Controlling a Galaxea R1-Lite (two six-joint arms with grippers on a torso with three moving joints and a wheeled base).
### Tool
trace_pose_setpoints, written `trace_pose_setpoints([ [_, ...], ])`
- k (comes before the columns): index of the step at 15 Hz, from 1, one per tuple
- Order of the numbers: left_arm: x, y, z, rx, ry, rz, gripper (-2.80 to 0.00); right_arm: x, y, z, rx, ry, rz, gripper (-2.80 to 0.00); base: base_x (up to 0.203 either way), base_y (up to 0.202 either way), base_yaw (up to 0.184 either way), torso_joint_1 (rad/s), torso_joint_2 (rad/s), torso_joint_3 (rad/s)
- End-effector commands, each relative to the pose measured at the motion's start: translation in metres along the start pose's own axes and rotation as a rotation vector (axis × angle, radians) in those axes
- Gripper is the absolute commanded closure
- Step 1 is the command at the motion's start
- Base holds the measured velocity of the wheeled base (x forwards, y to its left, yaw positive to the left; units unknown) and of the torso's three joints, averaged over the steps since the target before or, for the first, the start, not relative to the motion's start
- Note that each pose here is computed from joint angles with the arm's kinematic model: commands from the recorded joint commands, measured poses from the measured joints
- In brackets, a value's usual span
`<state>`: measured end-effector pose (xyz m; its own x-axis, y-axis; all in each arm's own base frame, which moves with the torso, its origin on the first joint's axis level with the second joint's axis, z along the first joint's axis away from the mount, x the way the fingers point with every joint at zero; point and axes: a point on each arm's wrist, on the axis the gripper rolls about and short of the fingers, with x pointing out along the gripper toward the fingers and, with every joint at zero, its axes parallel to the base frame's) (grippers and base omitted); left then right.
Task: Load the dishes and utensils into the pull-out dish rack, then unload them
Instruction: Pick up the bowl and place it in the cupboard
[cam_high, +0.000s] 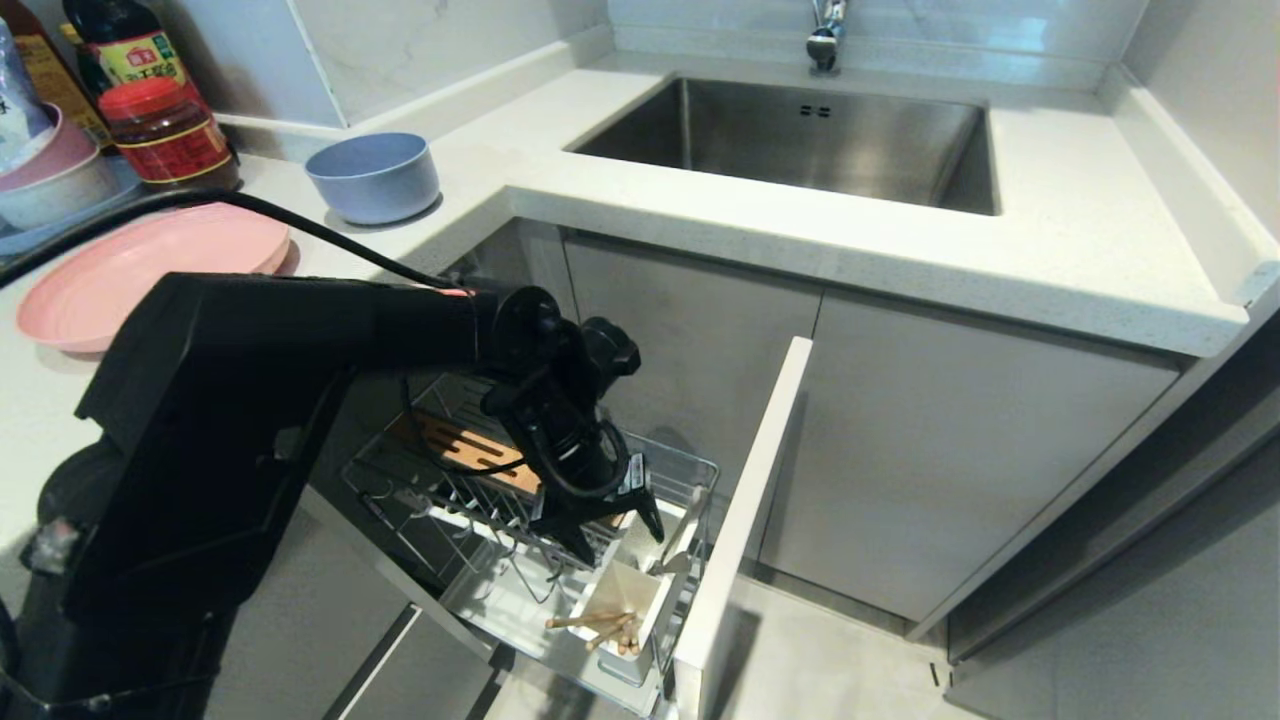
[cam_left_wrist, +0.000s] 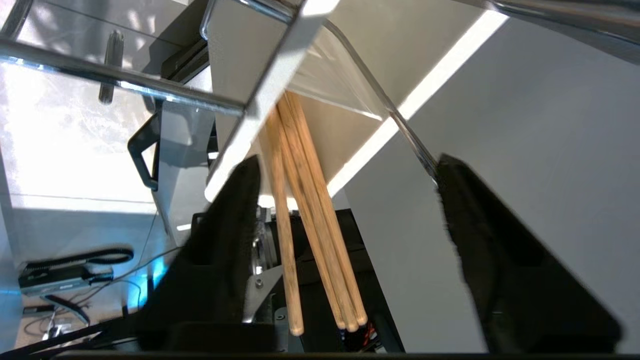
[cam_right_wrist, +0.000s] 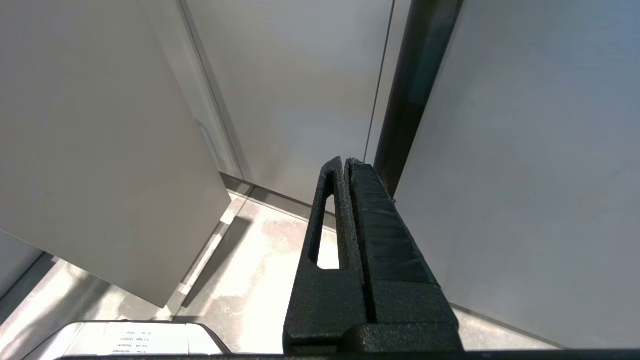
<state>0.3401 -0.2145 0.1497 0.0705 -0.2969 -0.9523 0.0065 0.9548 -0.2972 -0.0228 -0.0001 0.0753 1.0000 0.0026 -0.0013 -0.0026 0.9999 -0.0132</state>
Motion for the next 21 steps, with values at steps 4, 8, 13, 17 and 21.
trace_pose_setpoints([
  [4,-0.042,0.000,-0.012,0.006,-0.072,-0.049,-2.80,0.000,0.000,0.000,-0.001,0.000,0.000,0.00,0.000,0.000,0.000,0.000,0.00,0.000],
  [8,-0.083,0.001,-0.030,0.015,-0.142,-0.083,0.00,0.000,0.000,0.000,-0.001,0.000,0.000,0.00,0.000,0.000,0.000,0.000,0.00,0.000],
  [13,-0.152,0.014,-0.067,0.030,-0.297,-0.151,0.00,0.000,0.000,0.000,-0.001,0.000,0.000,0.00,0.000,0.000,0.000,0.000,0.00,0.000],
  [17,-0.216,0.033,-0.106,0.028,-0.501,-0.200,0.00,0.000,0.000,0.000,-0.001,0.000,0.000,0.00,0.000,0.000,0.000,0.000,0.00,0.000],
  [21,-0.266,0.056,-0.135,0.000,-0.715,-0.230,0.00,0.000,0.000,0.000,-0.001,0.000,0.000,0.00,0.000,0.000,0.000,0.000,0.00,0.000],
])
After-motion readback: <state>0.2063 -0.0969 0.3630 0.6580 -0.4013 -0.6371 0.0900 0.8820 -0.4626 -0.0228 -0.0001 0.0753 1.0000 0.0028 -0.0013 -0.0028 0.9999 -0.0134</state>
